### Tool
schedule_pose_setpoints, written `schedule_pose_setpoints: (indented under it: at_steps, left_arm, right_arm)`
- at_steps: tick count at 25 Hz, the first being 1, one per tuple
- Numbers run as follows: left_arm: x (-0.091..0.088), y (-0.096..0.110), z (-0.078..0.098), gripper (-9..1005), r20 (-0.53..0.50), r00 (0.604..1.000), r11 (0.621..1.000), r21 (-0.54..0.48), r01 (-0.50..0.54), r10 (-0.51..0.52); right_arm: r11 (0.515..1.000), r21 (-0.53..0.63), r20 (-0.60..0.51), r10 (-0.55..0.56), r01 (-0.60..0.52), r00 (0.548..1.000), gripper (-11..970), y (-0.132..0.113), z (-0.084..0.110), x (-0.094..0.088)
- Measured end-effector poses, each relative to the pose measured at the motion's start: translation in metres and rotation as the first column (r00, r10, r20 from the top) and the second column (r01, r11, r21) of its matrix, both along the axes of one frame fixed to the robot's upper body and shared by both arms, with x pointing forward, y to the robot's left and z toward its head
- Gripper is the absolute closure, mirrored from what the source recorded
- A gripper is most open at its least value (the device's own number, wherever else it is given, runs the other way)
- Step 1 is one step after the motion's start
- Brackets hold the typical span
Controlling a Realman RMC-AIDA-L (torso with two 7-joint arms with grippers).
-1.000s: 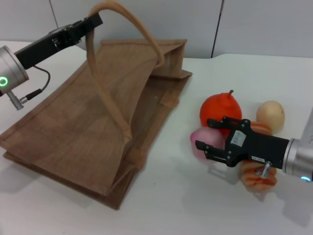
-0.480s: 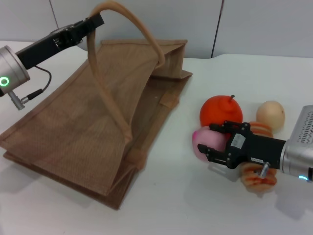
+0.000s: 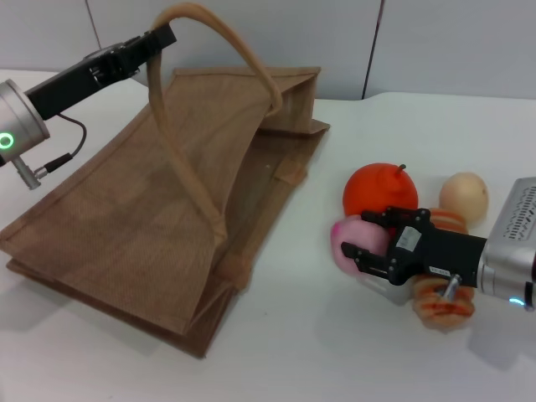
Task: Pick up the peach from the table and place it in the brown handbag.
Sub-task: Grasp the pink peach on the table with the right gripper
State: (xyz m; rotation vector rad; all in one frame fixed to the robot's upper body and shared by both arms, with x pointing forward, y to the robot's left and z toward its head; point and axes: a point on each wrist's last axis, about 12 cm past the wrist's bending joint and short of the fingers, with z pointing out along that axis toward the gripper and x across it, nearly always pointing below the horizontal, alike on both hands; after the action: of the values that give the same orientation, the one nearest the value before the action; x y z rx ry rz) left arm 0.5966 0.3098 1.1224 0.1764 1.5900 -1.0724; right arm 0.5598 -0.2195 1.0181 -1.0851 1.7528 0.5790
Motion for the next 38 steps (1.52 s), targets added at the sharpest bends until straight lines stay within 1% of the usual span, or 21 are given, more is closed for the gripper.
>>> schedule_pose_setpoints:
  at_steps: [7,15,20,38]
  left_arm:
    - [-0.0002,0.0007,0.0000,864,-0.001,1.000,1.000,0.000,-0.001,0.001]
    - [-0.0005,0.0014,-0.0001,865,-0.002,1.000,1.000,-0.001,-0.001,0.001]
    - [-0.0006,0.0014,-0.0001,864,-0.002,1.000,1.000,-0.002,-0.001,0.001]
    - [-0.0005,0.0015,0.0000,865,-0.001,1.000,1.000,-0.003,-0.003,0.003]
  right_arm:
    - [1.000,0.003,0.001,0.003,-0.003,1.000,350,0.0000,-0.0002,-0.0010]
    - [0.999,0.024,0.009,0.032,-0.032,0.999,420,0.0011,0.0011,-0.0050]
    - [0.999,0.028,0.011,0.037,-0.037,0.999,481,0.0014,0.0017,-0.0054]
    - [0.999,0.046,0.016,0.019,-0.020,1.000,552,-0.0009,0.0023,-0.0061]
